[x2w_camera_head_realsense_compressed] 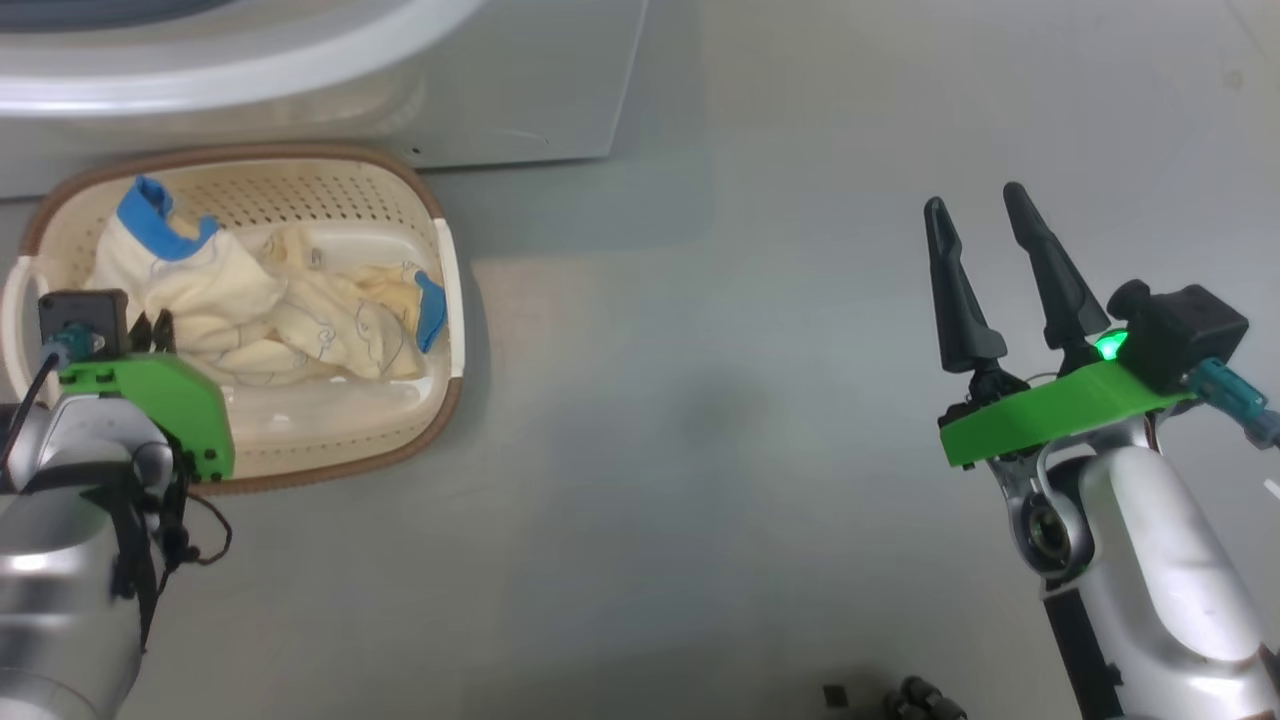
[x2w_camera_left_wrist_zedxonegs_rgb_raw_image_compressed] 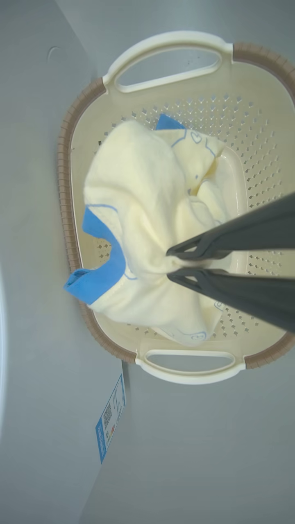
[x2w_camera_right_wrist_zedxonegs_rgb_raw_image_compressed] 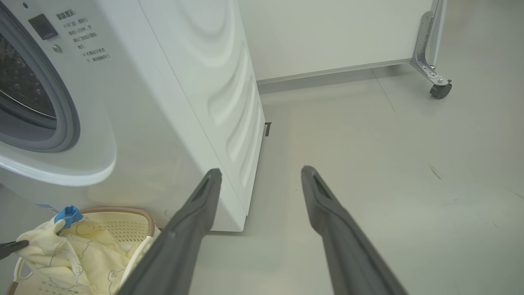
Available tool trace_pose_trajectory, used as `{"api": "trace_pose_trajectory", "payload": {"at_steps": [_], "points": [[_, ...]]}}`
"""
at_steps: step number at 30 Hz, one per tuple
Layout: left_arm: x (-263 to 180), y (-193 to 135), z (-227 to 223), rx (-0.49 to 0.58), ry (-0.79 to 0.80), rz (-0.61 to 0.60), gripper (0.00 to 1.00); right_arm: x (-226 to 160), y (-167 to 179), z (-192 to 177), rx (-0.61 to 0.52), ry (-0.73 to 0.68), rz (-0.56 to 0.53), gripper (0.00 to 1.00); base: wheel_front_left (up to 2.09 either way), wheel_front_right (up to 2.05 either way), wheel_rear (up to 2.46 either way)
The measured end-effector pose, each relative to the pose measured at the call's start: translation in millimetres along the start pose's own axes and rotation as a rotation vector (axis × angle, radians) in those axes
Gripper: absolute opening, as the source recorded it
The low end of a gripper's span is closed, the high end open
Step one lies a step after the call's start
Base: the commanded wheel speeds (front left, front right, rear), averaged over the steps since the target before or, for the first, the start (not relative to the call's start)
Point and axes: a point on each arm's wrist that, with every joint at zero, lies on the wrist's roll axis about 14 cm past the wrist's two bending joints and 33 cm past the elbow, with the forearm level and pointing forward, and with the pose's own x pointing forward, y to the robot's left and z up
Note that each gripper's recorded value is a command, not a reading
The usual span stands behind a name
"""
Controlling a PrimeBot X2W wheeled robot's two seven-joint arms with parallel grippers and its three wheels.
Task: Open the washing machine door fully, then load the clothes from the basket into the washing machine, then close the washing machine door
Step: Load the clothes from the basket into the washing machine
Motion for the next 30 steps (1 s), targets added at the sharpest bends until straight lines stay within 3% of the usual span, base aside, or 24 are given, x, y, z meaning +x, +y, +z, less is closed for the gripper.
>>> {"api": "trace_pose_trajectory", "payload": {"at_steps": [13, 21, 30], "points": [[-85, 16, 67, 0.036, -0.321, 0.129, 0.0, -26, 30, 36, 0.012, -0.072, 0.068, 1.0, 0.0, 0.0, 0.0], [-133, 9, 67, 0.056, -0.425, 0.166, 0.0, -37, 40, 51, 0.018, -0.107, 0.089, 1.0, 0.0, 0.0, 0.0], [-185, 5, 99, 0.086, -0.604, 0.209, 0.0, -52, 48, 65, 0.035, -0.142, 0.102, 1.0, 0.0, 0.0, 0.0]]}}
